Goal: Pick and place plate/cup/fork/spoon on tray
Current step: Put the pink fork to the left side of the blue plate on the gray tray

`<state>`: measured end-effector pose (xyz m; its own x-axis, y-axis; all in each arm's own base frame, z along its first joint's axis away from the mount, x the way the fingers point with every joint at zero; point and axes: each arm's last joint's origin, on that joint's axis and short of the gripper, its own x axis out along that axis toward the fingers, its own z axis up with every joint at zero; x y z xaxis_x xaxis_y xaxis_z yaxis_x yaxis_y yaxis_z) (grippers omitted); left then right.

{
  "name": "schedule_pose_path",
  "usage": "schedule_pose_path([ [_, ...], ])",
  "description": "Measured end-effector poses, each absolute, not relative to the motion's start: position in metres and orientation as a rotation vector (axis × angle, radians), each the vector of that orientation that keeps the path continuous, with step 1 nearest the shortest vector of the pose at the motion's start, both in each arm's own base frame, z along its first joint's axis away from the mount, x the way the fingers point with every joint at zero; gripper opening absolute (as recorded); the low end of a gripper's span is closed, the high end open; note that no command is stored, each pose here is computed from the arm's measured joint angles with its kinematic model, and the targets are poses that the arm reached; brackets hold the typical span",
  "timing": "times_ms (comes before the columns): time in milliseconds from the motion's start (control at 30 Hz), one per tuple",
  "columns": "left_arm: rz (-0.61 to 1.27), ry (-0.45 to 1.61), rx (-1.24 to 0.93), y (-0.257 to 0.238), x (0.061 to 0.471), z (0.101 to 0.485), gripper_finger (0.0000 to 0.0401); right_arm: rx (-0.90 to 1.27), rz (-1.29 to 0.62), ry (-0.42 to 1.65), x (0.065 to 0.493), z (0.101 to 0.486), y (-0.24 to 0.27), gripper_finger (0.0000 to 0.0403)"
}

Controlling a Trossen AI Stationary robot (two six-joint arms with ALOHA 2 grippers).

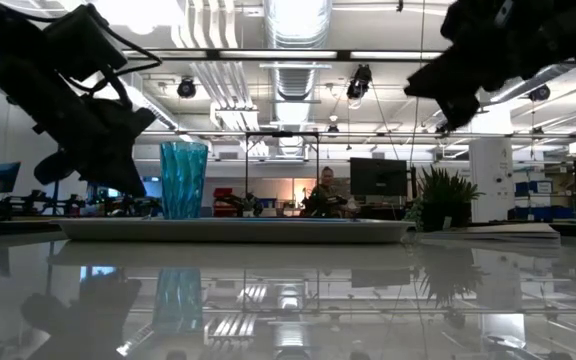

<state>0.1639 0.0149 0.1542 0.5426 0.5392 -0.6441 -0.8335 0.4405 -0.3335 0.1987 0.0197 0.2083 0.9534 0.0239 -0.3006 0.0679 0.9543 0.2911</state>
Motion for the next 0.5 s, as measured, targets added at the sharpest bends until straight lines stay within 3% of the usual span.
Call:
schedule_pose_path([
  [300, 0.891, 0.525, -0.732, 0.014, 0.166, 0.149, 0.0003, -0.013, 0.022, 0.166, 0.211, 0.255, 0.020, 0.0029],
  [500, 0.857, 0.527, -0.761, 0.013, 0.169, 0.149, 0.0056, -0.191, 0.033, 0.109, 0.214, 0.274, 0.020, 0.0012],
])
